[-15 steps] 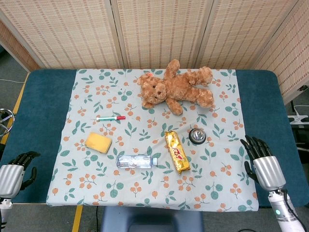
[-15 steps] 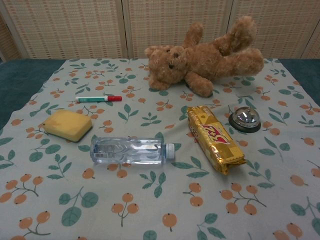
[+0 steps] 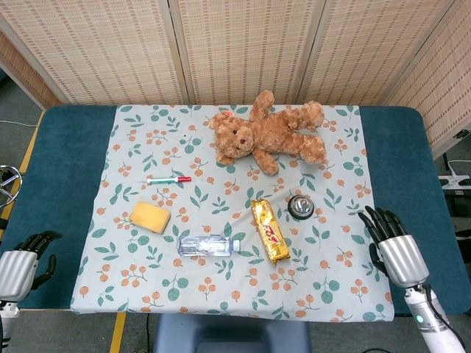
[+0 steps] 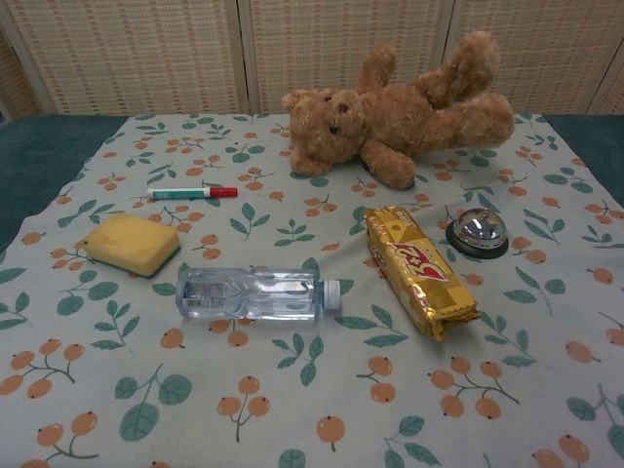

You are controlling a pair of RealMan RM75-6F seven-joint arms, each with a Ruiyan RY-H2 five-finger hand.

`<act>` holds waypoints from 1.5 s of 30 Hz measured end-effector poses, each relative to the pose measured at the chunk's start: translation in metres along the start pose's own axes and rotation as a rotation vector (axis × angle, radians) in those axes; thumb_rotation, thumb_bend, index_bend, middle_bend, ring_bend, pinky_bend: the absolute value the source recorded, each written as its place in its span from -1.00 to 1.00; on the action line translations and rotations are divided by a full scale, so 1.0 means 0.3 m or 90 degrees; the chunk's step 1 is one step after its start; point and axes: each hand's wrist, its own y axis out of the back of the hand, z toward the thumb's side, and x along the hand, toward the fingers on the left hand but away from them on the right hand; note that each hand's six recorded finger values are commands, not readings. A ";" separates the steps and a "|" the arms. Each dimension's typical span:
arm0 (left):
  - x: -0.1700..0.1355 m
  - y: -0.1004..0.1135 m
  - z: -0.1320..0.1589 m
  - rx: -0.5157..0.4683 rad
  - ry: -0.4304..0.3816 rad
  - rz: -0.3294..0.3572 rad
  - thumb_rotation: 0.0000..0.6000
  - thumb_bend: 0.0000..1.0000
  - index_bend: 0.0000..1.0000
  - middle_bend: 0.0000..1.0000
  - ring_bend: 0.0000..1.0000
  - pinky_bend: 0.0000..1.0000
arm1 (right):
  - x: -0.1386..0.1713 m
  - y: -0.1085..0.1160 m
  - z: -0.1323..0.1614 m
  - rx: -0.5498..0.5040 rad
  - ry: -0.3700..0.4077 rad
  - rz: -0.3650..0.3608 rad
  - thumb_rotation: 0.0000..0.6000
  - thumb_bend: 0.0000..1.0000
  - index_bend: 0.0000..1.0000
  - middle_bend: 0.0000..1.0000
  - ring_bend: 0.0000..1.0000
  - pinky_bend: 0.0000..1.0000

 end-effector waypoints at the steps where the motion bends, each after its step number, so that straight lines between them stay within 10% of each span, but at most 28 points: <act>1: 0.000 0.001 0.002 -0.001 0.000 0.000 1.00 0.17 -0.46 -0.47 -0.47 -0.04 | -0.010 -0.008 0.002 0.003 0.005 0.002 1.00 0.99 -1.00 -1.00 -1.00 -0.75; 22: -0.002 0.000 0.008 0.001 -0.006 -0.006 1.00 0.17 -0.42 -0.45 -0.47 -0.04 | -0.566 -0.246 0.217 -0.004 0.117 0.116 1.00 1.00 -1.00 -1.00 -1.00 -0.76; 45: -0.005 0.001 0.008 -0.001 -0.009 -0.006 1.00 0.17 -0.39 -0.43 -0.47 -0.04 | -0.633 -0.391 0.265 -0.025 0.127 0.166 1.00 1.00 -1.00 -1.00 -1.00 -0.76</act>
